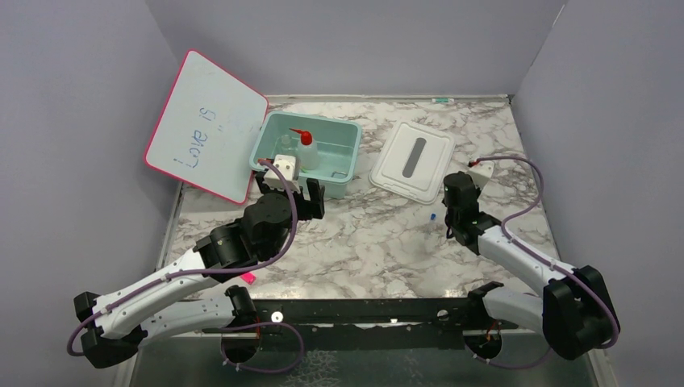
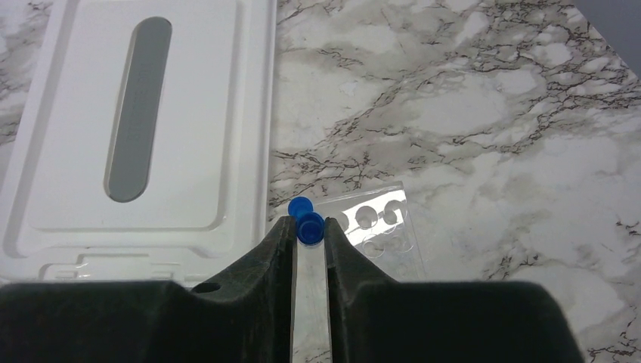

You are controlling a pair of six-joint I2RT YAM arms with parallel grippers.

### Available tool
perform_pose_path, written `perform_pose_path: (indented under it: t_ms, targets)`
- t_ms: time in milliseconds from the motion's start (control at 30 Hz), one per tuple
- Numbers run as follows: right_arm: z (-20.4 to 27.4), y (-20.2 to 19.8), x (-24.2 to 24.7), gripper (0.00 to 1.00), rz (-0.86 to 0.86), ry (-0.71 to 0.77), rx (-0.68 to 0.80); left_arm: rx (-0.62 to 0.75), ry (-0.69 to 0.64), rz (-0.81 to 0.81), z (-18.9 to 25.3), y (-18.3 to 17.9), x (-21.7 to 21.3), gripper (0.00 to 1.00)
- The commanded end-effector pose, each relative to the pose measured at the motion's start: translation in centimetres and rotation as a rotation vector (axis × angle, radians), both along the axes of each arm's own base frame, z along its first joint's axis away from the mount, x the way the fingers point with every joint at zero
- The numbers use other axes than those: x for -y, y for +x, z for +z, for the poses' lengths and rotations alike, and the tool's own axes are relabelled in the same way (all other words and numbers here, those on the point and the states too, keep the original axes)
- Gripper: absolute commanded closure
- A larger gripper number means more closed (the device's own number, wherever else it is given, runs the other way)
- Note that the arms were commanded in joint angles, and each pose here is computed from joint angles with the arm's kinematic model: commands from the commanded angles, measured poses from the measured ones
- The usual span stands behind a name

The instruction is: Organize the chemistry lab equipment

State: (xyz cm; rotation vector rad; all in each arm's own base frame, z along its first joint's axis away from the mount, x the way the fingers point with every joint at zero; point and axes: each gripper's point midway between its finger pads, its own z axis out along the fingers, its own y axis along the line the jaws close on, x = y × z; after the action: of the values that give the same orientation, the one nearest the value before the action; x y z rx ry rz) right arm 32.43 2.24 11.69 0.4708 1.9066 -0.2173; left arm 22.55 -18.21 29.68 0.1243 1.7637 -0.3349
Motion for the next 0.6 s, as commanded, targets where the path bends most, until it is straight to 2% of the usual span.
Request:
perform_pose_path:
  t_ms: [0, 233, 567]
  targets:
    - [-0.3, 0.4, -0.5, 0.77, 0.029, -0.001, 0.001, 0.015, -0.014, 0.024, 0.4, 0.3, -0.2, 0.22]
    - [1.0, 0.3, -1.3, 0.66, 0.077, 0.043, 0.035, 0.019, -0.013, 0.020, 0.3, 0.3, -0.2, 0.22]
    - [2.7, -0.3, -0.9, 0.64, 0.031, 0.075, 0.016, 0.019, -0.017, 0.017, 0.3, 0.2, -0.2, 0.22]
